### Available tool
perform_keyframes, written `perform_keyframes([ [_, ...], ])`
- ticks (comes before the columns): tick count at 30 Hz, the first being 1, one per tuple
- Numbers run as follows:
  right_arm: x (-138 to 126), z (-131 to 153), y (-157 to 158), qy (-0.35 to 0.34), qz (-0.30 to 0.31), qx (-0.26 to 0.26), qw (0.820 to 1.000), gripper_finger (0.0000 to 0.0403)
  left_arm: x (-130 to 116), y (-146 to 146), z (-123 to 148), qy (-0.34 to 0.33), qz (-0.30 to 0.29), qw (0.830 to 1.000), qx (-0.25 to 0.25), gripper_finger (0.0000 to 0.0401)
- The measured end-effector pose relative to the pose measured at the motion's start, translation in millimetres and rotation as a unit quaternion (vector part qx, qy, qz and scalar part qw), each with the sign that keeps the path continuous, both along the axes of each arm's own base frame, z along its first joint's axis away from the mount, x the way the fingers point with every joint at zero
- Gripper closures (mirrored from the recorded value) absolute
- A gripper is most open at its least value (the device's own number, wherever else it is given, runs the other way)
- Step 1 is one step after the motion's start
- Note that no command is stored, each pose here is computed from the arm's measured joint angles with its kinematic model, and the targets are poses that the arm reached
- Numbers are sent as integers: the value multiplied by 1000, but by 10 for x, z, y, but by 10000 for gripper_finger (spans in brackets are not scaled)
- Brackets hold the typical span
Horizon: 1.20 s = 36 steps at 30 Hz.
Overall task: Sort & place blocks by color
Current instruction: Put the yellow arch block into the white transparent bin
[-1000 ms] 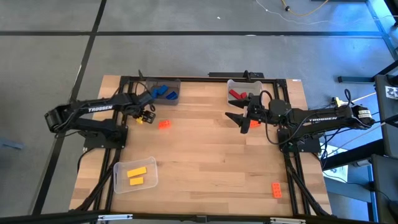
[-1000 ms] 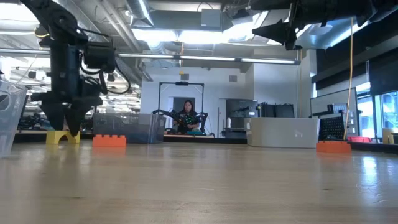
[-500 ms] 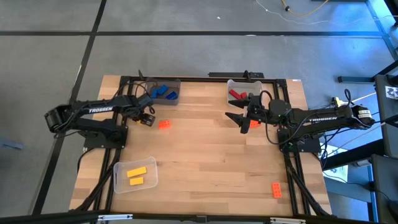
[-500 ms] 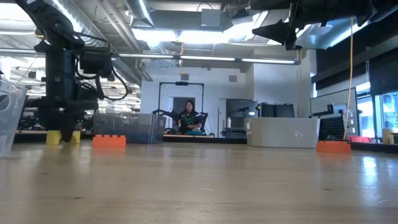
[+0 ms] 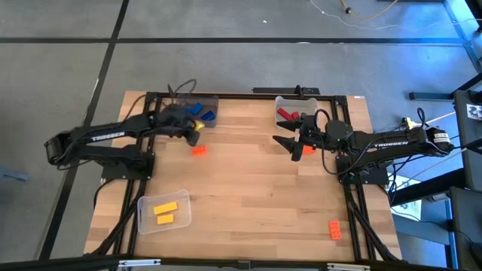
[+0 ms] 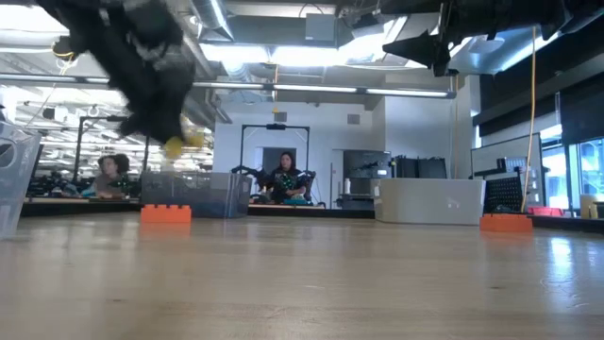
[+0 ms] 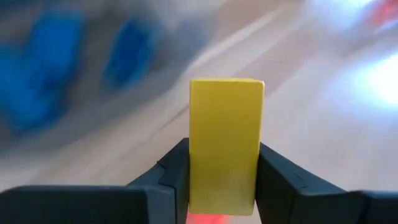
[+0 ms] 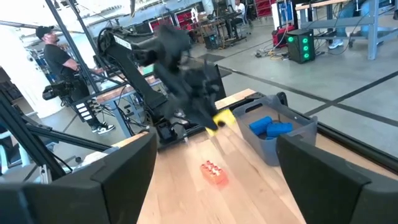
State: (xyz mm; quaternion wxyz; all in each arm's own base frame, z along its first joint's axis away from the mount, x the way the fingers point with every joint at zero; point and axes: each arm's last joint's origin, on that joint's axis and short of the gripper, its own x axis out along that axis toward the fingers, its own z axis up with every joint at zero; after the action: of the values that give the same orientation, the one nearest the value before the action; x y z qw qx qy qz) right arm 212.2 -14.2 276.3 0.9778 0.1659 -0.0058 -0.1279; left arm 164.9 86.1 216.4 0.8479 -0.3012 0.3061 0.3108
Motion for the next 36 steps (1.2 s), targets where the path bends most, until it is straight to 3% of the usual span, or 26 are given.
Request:
perform_keyframes([
  [4,0,14,1,-7,0,0,1000,73,164,-110,362,-159,-70,983,55,281],
  [8,0,42,1,-22,0,-1,1000,73,301,-281,641,-296,-133,941,97,281],
  [12,0,63,1,-33,0,-1,999,73,440,-481,786,-380,-172,901,117,281],
  [16,0,62,0,-32,0,-2,999,73,582,-685,795,-419,-200,879,114,281],
  [22,0,61,0,-31,0,-3,1000,73,753,-830,664,-411,-204,882,107,281],
  [36,0,61,0,-31,0,-3,1000,73,774,-783,639,-407,-211,883,104,281],
])
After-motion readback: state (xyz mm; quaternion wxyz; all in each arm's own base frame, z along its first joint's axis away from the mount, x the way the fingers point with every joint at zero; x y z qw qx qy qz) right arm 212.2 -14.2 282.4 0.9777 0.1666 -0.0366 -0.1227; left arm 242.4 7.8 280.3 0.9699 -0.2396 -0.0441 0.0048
